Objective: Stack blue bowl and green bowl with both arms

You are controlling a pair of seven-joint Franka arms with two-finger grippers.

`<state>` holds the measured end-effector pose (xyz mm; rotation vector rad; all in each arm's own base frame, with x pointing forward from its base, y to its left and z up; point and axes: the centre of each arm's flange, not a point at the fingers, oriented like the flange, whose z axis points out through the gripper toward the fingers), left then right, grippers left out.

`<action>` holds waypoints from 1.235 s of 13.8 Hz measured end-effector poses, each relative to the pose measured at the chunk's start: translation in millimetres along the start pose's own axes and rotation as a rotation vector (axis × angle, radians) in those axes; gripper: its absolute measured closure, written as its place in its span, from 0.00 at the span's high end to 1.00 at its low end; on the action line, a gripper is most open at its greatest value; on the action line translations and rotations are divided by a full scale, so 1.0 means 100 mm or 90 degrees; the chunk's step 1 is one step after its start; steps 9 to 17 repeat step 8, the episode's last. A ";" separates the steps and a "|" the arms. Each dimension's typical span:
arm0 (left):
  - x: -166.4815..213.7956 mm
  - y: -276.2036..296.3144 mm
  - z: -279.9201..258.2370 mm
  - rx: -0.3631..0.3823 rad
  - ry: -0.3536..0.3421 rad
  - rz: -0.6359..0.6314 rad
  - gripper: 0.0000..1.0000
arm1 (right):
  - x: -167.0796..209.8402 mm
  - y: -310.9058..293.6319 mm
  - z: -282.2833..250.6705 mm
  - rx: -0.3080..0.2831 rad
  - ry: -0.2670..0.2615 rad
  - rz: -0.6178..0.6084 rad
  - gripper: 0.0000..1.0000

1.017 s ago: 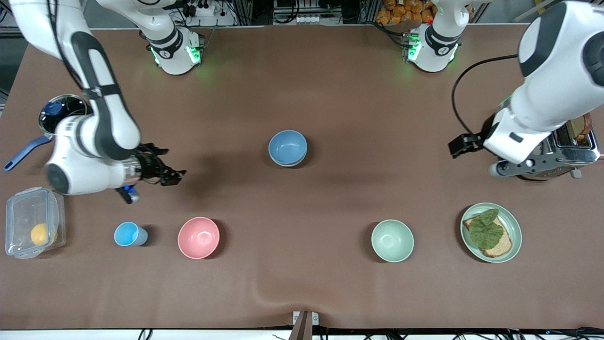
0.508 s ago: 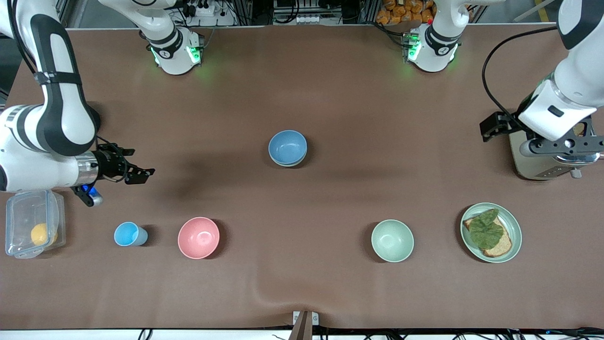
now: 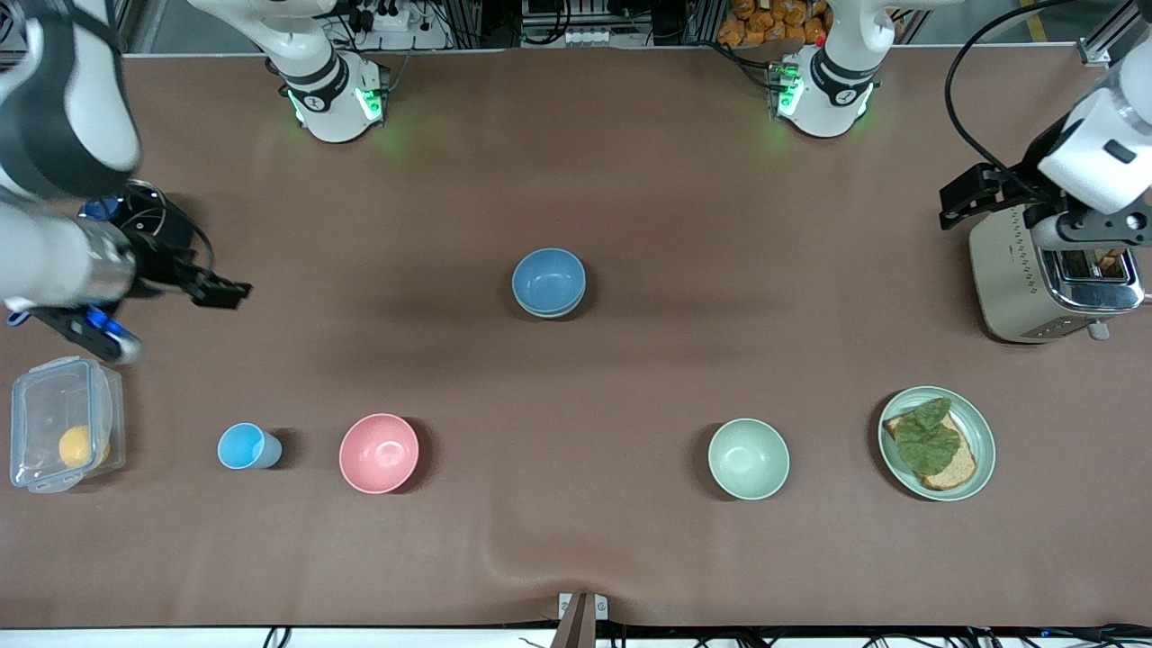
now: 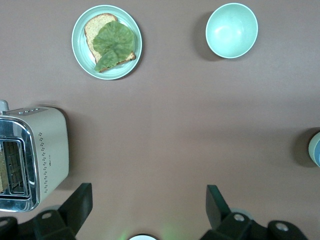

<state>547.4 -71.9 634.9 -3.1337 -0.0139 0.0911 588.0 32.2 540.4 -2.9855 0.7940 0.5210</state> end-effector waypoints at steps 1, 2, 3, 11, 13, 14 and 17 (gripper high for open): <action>0.00 -0.01 0.00 0.000 0.000 -0.001 1.00 | -0.09 0.06 -0.16 0.008 0.016 -0.009 1.00; 0.00 0.00 0.00 0.000 0.000 0.001 1.00 | -0.16 0.10 -0.29 0.016 0.031 -0.015 1.00; 0.00 0.00 -0.01 0.000 0.001 0.007 1.00 | -0.24 0.14 -0.39 0.022 0.044 -0.021 1.00; -0.06 -0.01 -0.10 -0.001 0.012 0.057 1.00 | -0.49 0.25 -0.77 0.051 0.117 -0.071 1.00; -0.06 -0.01 -0.10 -0.001 0.012 0.057 1.00 | -0.49 0.25 -0.77 0.051 0.117 -0.071 1.00; -0.06 -0.01 -0.10 -0.001 0.012 0.057 1.00 | -0.49 0.25 -0.77 0.051 0.117 -0.071 1.00; -0.06 -0.01 -0.10 -0.001 0.012 0.057 1.00 | -0.49 0.25 -0.77 0.051 0.117 -0.071 1.00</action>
